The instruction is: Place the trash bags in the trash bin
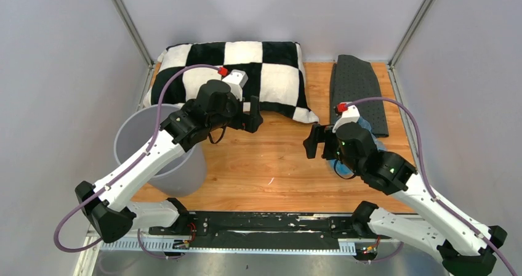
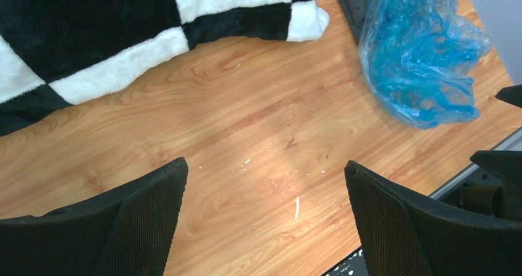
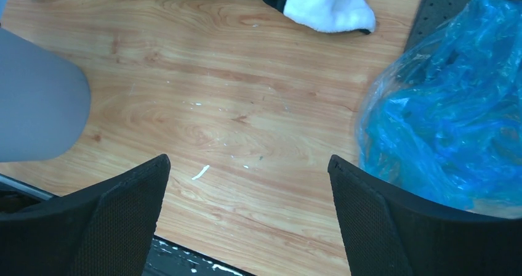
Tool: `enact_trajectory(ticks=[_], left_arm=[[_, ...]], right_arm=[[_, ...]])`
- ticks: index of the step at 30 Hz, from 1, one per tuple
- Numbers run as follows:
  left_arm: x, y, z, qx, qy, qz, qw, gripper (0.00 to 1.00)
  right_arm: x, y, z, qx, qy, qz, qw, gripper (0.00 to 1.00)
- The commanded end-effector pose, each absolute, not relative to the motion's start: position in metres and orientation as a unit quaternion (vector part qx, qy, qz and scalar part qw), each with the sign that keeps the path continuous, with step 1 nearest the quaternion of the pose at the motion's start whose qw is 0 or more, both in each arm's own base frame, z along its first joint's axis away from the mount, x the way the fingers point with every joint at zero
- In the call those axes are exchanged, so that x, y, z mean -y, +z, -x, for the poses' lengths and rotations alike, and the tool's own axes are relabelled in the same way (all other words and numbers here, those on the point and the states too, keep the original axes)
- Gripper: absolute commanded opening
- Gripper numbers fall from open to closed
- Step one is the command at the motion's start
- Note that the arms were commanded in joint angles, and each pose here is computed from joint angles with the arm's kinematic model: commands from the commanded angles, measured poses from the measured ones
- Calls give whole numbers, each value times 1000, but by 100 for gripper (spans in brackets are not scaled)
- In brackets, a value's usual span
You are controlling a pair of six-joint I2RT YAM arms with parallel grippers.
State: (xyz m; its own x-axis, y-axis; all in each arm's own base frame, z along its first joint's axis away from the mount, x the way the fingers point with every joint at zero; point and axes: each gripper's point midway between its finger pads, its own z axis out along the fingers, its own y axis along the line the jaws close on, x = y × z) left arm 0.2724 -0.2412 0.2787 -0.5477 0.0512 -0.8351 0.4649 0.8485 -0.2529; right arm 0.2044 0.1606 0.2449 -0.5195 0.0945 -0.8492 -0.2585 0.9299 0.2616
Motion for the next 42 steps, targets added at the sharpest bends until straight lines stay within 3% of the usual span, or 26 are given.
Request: enact_trajectory(ticks=[1,8,14,19,26,36,39,42], left_arm=[[241,292,-277,-840,-223,-157,470,100],[235,296,-275,-840,-211,-163,472,100],[235,292,-269,-839,-214,-180,466,100],[237,289,-260,-838,-234,-183,457,100],[240,277,-251,-837,-257,-181,448,100],[246,275,-243,-834,-288,-173,439,100],[246,271,-240,-834,-294,-169,434,100],[248,272,-237,-831,-309,-159,434,100]], right_arm=[[-146,231,-200,-873,128,75,465,100],[-141,220,-194,-888,113,72,440,100],[-112,204,-193,-901,39,44,429,100],[-96,178,-196,-911,-4,11,412,93],[-72,143,-213,-918,-51,-61,389,92],[-42,107,-221,-927,-58,-126,349,83],[-42,99,-219,-930,-53,-127,340,76],[-53,91,-216,-938,-27,-118,325,59]])
